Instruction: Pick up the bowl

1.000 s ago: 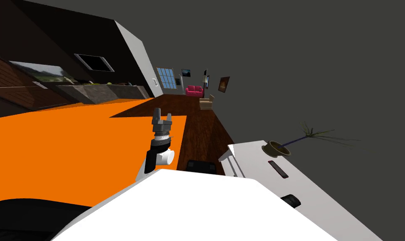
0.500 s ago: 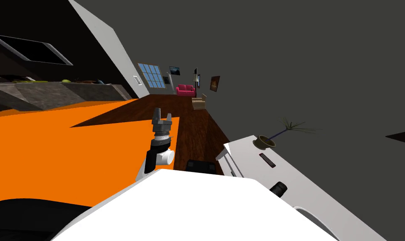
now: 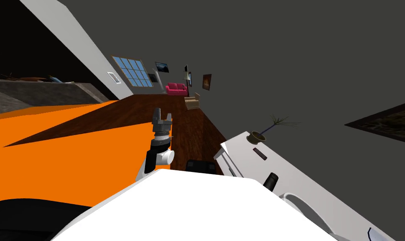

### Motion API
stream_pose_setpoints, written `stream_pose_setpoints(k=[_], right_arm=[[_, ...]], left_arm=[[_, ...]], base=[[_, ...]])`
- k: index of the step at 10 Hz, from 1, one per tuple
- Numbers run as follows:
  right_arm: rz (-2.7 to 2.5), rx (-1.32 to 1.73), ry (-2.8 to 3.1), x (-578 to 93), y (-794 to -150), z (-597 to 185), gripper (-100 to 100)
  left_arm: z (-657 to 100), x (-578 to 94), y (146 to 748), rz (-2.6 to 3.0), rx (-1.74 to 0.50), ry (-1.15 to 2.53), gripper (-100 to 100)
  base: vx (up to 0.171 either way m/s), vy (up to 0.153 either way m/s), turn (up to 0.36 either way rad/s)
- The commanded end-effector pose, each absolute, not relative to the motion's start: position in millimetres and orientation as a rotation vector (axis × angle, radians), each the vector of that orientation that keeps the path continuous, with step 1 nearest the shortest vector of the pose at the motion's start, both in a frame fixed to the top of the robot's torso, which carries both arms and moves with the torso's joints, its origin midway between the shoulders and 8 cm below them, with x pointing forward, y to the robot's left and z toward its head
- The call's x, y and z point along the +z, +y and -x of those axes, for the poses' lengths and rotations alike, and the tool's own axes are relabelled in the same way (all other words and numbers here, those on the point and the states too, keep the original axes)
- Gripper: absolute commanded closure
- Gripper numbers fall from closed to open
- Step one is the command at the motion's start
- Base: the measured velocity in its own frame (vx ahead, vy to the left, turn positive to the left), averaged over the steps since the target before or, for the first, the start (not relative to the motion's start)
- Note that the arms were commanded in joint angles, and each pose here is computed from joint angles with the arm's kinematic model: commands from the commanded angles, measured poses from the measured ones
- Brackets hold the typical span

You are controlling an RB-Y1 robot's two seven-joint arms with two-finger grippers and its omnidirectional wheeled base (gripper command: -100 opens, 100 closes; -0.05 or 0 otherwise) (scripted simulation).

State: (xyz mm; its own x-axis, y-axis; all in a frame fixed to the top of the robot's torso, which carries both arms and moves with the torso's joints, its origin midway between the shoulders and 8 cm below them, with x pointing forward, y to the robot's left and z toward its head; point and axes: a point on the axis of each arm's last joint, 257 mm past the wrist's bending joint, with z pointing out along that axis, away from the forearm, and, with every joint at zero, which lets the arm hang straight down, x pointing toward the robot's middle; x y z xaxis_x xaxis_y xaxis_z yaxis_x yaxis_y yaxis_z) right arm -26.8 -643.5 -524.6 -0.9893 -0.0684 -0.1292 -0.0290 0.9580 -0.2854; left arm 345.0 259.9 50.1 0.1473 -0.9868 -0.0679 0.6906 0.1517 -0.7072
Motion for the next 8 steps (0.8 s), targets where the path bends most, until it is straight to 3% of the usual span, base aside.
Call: stream_pose_setpoints(k=[1, 2, 4, 6, 8], right_arm=[[0.167, -0.411, 2.974, -524.4, -648.1, 14.3, 100], [0.202, -0.414, 2.953, -521.6, -655.4, -3.4, 100], [0.229, -0.415, 2.925, -521.3, -655.3, -23.7, 100], [0.349, -0.393, 2.911, -517.3, -660.3, -45.0, 100], [0.373, -0.409, 2.888, -514.0, -665.3, -60.7, 100]], left_arm=[[-345.0, 50.1, 259.9, 0.6, -1.316, 0.609, 0], [-345.0, 50.0, 260.0, 0.6, -1.316, 0.609, 0], [-345.0, 50.1, 259.9, 0.6, -1.316, 0.609, 0], [-345.0, 50.0, 260.0, 0.6, -1.316, 0.609, 0], [-345.0, 50.1, 259.9, 0.6, -1.316, 0.609, 0]], base=[[0.103, 0.021, -0.338], [0.136, 0.041, -0.488], [0.035, 0.022, -0.077], [0.115, 0.039, -0.378], [0.039, 0.026, -0.134]])
